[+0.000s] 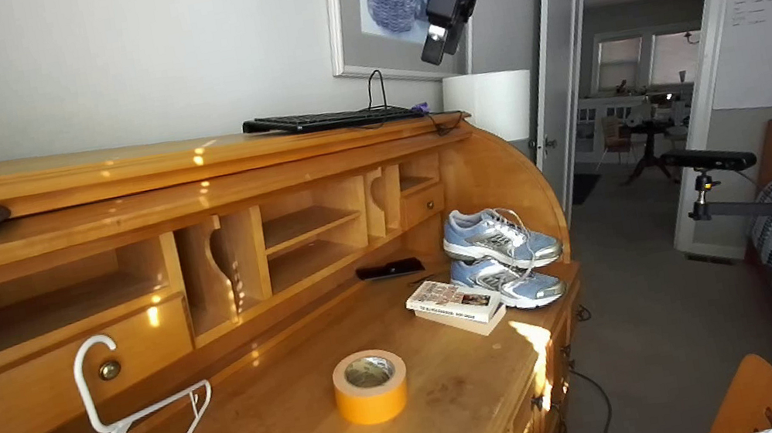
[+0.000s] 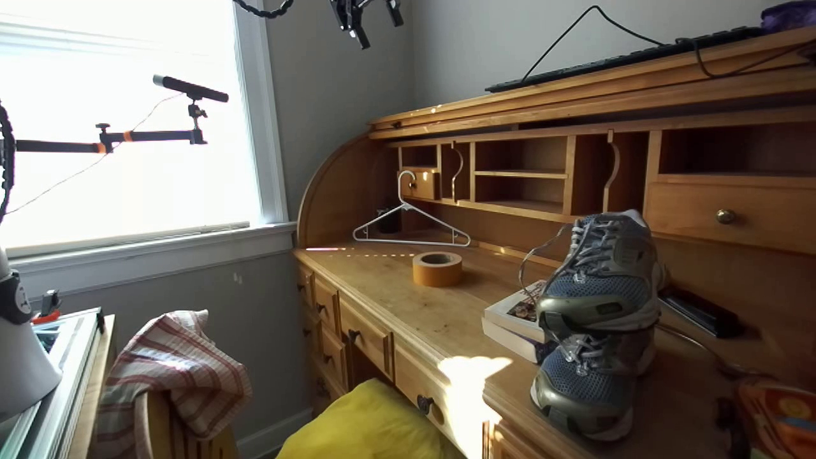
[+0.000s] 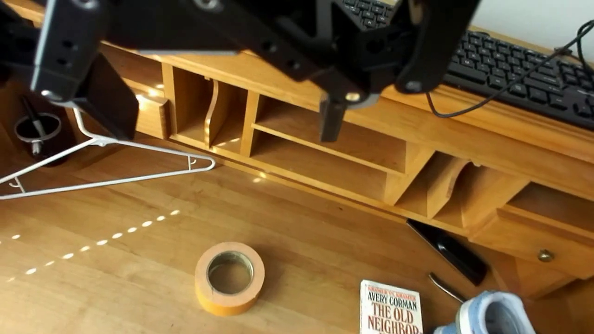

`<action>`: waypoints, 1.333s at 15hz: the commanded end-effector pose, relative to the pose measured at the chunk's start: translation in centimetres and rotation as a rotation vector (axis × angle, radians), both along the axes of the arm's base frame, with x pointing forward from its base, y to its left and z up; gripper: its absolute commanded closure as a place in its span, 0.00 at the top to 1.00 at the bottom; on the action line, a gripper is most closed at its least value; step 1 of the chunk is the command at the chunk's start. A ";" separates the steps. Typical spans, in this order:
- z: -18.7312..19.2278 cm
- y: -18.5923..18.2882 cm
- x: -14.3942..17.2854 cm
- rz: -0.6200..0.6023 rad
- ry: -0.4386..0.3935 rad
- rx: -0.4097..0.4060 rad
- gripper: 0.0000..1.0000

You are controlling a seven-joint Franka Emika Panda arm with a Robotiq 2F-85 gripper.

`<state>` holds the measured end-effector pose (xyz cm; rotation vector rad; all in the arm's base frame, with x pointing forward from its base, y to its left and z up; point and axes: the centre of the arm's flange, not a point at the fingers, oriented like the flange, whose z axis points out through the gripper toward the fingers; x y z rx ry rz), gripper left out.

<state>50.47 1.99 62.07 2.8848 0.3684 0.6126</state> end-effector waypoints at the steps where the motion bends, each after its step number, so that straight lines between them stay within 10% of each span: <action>1: 0.5 -1.4 3.4 0.058 -0.014 0.032 1.00; 20: -1.8 -0.4 16.3 -0.053 -0.057 0.056 1.00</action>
